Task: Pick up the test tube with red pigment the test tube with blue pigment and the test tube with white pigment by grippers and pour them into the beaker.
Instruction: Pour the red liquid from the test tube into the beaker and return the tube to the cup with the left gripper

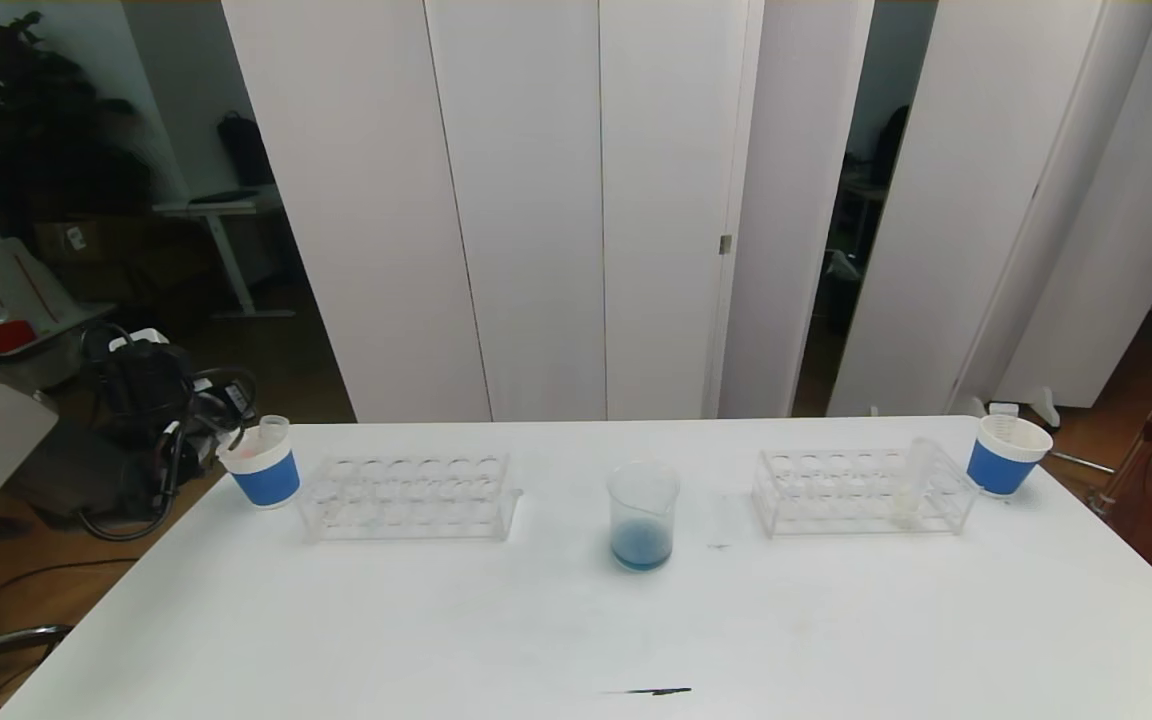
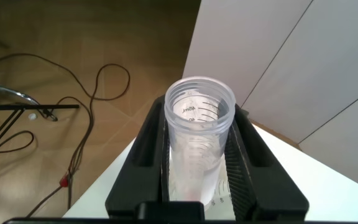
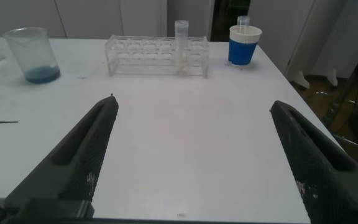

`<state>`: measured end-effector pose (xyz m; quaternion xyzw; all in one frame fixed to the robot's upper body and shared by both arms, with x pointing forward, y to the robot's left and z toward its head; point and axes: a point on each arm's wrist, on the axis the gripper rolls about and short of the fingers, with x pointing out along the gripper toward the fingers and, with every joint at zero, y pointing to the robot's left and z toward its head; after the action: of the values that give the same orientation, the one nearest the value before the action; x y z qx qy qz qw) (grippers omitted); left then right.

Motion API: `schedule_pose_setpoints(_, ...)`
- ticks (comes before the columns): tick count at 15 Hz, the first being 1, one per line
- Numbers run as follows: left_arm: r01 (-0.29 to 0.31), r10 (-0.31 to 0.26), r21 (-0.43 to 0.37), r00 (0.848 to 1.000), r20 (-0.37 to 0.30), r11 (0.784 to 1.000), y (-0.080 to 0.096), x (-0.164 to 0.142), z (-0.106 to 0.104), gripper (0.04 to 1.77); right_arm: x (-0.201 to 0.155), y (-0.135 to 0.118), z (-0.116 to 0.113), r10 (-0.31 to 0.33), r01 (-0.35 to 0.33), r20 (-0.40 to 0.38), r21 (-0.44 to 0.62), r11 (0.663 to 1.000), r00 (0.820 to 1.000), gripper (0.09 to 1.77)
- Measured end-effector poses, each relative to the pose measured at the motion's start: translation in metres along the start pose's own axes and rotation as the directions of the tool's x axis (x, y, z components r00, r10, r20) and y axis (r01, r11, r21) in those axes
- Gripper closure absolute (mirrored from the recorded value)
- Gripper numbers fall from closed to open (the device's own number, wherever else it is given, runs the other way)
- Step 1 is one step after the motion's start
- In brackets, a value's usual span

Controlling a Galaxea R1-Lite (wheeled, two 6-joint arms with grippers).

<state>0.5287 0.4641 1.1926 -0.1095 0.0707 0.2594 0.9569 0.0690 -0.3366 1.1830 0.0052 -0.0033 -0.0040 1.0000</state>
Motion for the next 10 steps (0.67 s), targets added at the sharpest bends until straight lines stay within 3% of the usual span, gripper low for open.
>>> schedule_pose_setpoints(10,0.001,0.000,0.019,0.999,-0.051,1.000,-0.004,-0.001,-0.018,1.21,0.000,0.000,0.000,0.000,0.000,0.000,0.000,1.000,1.000,0.11)
